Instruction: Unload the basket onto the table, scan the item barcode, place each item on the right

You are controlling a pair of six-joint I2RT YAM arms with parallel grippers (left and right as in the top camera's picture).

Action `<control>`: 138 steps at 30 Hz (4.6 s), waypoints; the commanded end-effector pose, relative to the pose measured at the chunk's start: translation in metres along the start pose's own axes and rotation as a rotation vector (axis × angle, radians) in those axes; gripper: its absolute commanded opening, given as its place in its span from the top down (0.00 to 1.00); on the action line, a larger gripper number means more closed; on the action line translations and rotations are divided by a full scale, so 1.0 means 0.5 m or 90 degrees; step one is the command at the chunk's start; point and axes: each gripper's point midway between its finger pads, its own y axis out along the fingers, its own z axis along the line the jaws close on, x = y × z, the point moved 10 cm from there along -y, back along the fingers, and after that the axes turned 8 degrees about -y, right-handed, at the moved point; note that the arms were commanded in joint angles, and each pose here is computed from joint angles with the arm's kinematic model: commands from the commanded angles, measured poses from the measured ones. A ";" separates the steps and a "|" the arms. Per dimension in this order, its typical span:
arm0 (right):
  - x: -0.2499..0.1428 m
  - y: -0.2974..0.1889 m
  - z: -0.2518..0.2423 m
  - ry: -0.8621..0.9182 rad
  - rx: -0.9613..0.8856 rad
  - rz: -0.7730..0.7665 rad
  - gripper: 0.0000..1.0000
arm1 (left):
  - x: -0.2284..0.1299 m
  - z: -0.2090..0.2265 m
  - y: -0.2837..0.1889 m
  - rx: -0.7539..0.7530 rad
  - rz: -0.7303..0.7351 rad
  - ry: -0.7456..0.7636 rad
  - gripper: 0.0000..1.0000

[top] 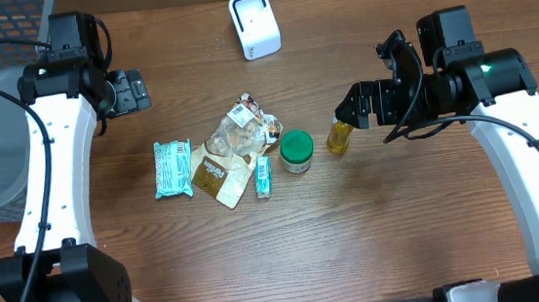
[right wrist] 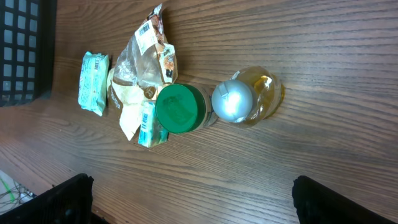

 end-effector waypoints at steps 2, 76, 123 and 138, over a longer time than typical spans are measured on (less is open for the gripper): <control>0.005 -0.010 0.005 -0.004 0.000 -0.011 0.00 | 0.007 -0.004 -0.015 -0.004 -0.017 0.002 0.01; 0.062 0.190 0.026 0.188 -0.374 0.064 0.00 | 0.007 -0.004 -0.015 -0.004 -0.017 0.002 0.00; 0.078 0.198 0.023 0.199 -0.373 0.020 0.00 | 0.007 -0.004 -0.015 -0.004 -0.017 0.002 0.00; 0.080 0.197 0.021 0.188 -0.383 0.017 0.00 | 0.007 -0.004 -0.015 -0.004 -0.017 0.002 0.00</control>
